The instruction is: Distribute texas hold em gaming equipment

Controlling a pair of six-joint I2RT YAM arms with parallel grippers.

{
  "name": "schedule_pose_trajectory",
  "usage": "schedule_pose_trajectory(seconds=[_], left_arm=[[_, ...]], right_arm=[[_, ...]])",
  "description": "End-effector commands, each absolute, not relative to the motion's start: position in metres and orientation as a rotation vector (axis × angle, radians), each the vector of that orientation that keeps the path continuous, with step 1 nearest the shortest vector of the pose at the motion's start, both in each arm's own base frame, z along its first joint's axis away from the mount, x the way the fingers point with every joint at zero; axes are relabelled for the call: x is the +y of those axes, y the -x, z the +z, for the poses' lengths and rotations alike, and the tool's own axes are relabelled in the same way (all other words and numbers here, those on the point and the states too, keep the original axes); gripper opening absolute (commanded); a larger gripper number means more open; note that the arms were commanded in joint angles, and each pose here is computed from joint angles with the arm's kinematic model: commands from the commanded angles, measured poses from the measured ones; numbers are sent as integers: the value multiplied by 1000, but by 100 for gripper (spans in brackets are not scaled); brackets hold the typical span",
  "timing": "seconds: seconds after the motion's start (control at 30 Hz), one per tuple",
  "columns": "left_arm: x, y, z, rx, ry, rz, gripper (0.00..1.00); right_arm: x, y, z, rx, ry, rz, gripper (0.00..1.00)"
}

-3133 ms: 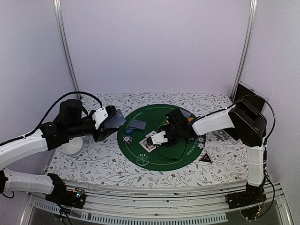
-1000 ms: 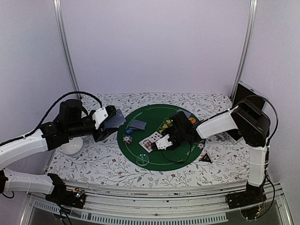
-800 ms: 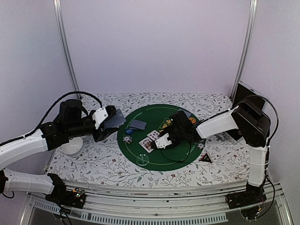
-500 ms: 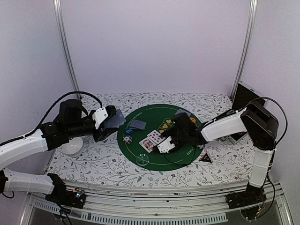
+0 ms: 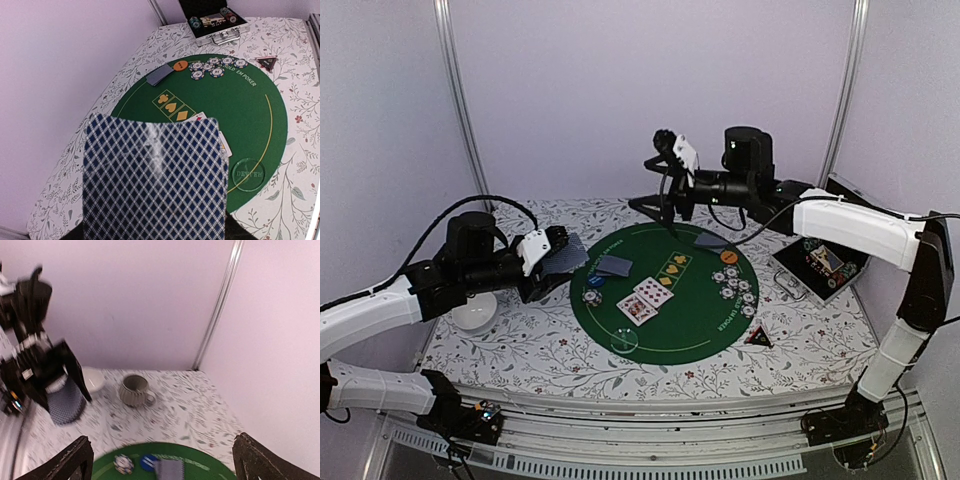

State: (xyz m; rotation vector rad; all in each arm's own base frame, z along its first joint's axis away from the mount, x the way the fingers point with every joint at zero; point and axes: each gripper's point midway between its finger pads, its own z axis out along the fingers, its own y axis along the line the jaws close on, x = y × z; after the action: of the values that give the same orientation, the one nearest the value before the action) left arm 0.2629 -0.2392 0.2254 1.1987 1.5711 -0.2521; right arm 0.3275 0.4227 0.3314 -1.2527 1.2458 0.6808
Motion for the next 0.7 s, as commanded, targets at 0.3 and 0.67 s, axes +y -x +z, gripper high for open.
schedule_pose_trajectory(seconds=[0.3,0.67], left_arm=[[-240,-262,225,1545,-1210,-242,57],[-240,-263,224,1548,-1211,-240,56]], right_arm=[[521,-284,282,1805,1080,1605,99],[553,-293,237,1939,1054,1556,96]])
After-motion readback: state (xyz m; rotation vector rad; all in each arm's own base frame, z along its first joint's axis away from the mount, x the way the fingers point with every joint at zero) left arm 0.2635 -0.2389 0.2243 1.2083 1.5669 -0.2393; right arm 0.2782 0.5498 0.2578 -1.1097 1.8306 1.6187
